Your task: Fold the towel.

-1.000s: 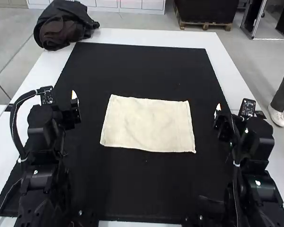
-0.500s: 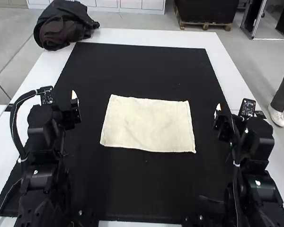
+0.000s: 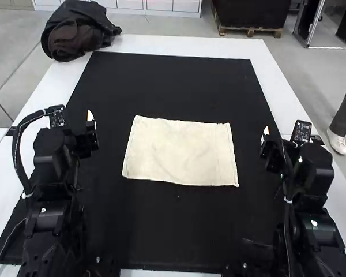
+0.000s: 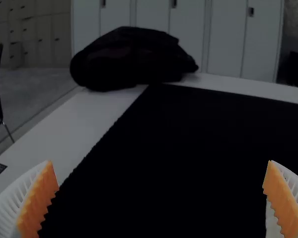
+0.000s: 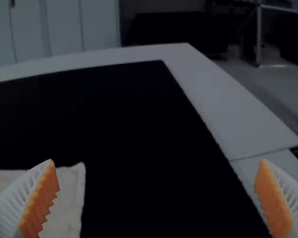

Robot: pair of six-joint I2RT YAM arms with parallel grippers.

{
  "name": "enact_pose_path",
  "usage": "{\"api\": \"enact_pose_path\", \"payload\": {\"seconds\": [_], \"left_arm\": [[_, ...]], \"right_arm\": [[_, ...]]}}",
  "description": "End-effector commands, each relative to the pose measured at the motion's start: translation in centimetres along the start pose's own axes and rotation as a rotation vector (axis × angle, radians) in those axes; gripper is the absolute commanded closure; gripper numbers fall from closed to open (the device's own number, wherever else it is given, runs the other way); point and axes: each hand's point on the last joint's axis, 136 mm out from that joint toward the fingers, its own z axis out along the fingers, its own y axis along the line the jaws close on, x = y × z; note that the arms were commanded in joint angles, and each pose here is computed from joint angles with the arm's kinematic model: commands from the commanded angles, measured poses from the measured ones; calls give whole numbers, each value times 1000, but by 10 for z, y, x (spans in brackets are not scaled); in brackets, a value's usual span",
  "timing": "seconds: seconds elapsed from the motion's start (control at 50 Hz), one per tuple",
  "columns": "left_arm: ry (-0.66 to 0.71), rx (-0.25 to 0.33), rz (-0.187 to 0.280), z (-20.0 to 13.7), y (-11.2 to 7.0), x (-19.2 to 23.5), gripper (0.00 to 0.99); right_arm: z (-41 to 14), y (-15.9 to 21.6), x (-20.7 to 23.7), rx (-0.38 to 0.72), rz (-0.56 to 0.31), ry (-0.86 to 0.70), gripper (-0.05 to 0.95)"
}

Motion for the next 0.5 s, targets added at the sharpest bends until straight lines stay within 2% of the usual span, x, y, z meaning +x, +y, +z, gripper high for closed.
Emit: {"api": "enact_pose_path", "payload": {"seconds": [0.0, 0.48], "left_arm": [[-9, -11, -9, 0, 2, -1, 30], [-9, -13, -9, 0, 2, -1, 30]], "right_arm": [[0, 2, -2, -7, 13, -11, -10], [0, 1, -2, -6, 14, -11, -10]]}}
